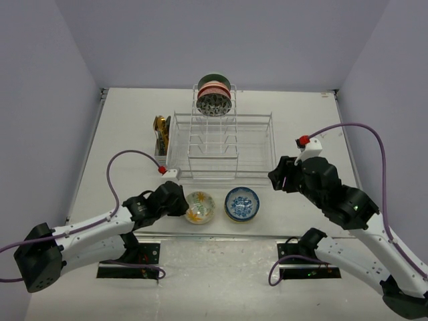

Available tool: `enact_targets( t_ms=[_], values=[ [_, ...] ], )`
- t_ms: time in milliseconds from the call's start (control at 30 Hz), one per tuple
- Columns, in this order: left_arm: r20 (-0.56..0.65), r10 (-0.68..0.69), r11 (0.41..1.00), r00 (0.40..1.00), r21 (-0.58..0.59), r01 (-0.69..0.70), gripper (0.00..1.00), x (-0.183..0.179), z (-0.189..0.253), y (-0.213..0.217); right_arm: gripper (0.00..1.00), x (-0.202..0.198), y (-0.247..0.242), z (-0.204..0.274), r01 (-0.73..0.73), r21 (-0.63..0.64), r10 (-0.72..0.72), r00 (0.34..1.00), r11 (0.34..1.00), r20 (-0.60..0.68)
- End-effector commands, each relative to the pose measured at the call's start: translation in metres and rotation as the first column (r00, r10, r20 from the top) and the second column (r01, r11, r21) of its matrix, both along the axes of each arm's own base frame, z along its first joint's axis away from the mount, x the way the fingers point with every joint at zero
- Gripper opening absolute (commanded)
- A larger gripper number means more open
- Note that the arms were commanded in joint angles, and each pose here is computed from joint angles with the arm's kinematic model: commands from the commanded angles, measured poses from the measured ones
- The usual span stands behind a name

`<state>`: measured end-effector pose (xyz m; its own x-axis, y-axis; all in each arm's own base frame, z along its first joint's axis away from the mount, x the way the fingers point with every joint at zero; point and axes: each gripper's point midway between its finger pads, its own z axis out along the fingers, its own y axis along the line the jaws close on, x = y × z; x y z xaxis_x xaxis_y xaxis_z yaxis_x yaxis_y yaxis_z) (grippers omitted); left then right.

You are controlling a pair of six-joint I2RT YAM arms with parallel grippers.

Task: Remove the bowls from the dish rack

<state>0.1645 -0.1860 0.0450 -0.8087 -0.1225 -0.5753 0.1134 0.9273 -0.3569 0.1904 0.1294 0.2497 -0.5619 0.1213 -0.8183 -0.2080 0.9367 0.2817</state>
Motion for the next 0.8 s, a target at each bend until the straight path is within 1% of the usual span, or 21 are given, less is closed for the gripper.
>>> enact_targets(
  t_ms=[0,33,133,167,200,267,333,400,433,467,500,533,567,600,633,667,700,733,767],
  values=[
    [0.036,0.021,0.996,0.999,-0.082,-0.018,0.22,0.008,0.012,-0.013,0.56,0.004,-0.001,0.006,0.016,0.003,-0.016,1.000,1.000,0.018],
    [0.039,0.011,0.996,0.999,-0.091,-0.008,0.25,0.008,0.014,-0.015,0.56,0.004,-0.001,0.006,0.015,0.005,-0.015,1.000,1.000,0.019],
    [0.053,-0.006,0.995,0.999,-0.103,0.011,0.42,0.008,0.028,-0.018,0.56,0.004,0.000,0.006,0.014,0.004,-0.014,1.000,1.000,0.017],
    [0.069,-0.003,0.992,0.998,-0.123,0.011,0.55,0.009,0.038,-0.018,0.56,0.004,0.001,0.005,0.011,0.005,-0.011,1.000,1.000,0.014],
    [0.076,0.001,0.992,0.997,-0.123,0.009,0.59,0.009,0.047,-0.017,0.56,0.004,0.002,0.005,0.007,0.007,-0.007,1.000,1.000,0.014],
    [0.123,-0.003,0.988,0.992,-0.151,0.022,0.65,0.011,0.070,-0.016,0.56,0.004,0.002,0.004,0.003,0.004,-0.003,1.000,1.000,0.012],
    [0.161,-0.010,0.987,0.987,-0.157,0.035,0.67,0.011,0.095,-0.014,0.56,0.005,0.003,0.006,0.002,0.006,-0.002,1.000,1.000,0.017],
    [0.230,-0.034,0.984,0.973,-0.160,0.072,0.74,0.012,0.130,-0.009,0.56,0.006,0.004,0.006,-0.003,0.004,0.003,1.000,1.000,0.019],
    [0.268,-0.054,0.983,0.962,-0.156,0.098,0.93,0.012,0.144,-0.009,0.56,0.006,0.004,0.007,-0.005,0.003,0.005,1.000,1.000,0.021],
    [0.297,-0.072,0.983,0.952,-0.143,0.118,1.00,0.014,0.156,-0.009,0.56,0.007,0.005,0.007,-0.006,0.005,0.006,1.000,1.000,0.023],
    [0.321,-0.081,0.985,0.944,-0.118,0.125,1.00,0.017,0.167,-0.007,0.56,0.007,0.006,0.007,-0.007,0.004,0.007,1.000,1.000,0.024],
    [0.337,-0.097,0.992,0.937,-0.039,0.116,1.00,0.021,0.171,0.003,0.56,0.008,0.006,0.008,-0.007,0.004,0.007,1.000,1.000,0.029],
    [0.384,-0.083,0.993,0.920,-0.043,0.108,1.00,0.027,0.204,0.003,0.56,0.009,0.006,0.009,-0.004,0.004,0.004,1.000,1.000,0.030],
    [0.379,-0.088,0.996,0.921,0.007,0.092,1.00,0.035,0.208,0.003,0.56,0.010,0.006,0.010,-0.004,0.003,0.004,0.999,1.000,0.032],
    [0.391,-0.084,0.995,0.916,0.075,0.060,1.00,0.041,0.216,0.013,0.56,0.010,0.007,0.012,-0.006,0.004,0.006,0.999,1.000,0.035],
    [0.425,-0.071,0.996,0.902,0.075,0.043,1.00,0.051,0.244,0.009,0.56,0.010,0.007,0.013,-0.006,0.005,0.006,0.999,1.000,0.036],
    [0.446,-0.056,0.996,0.893,0.091,0.017,1.00,0.057,0.257,0.010,0.56,0.010,0.008,0.014,-0.008,0.007,0.008,0.999,1.000,0.039],
    [0.468,-0.056,0.991,0.882,0.136,-0.010,1.00,0.064,0.268,0.016,0.56,0.010,0.008,0.015,-0.010,0.007,0.010,0.999,1.000,0.040],
    [0.500,-0.058,0.992,0.864,0.130,-0.008,1.00,0.074,0.294,0.007,0.56,0.010,0.008,0.016,-0.013,0.010,0.012,0.999,1.000,0.041]
  ],
)
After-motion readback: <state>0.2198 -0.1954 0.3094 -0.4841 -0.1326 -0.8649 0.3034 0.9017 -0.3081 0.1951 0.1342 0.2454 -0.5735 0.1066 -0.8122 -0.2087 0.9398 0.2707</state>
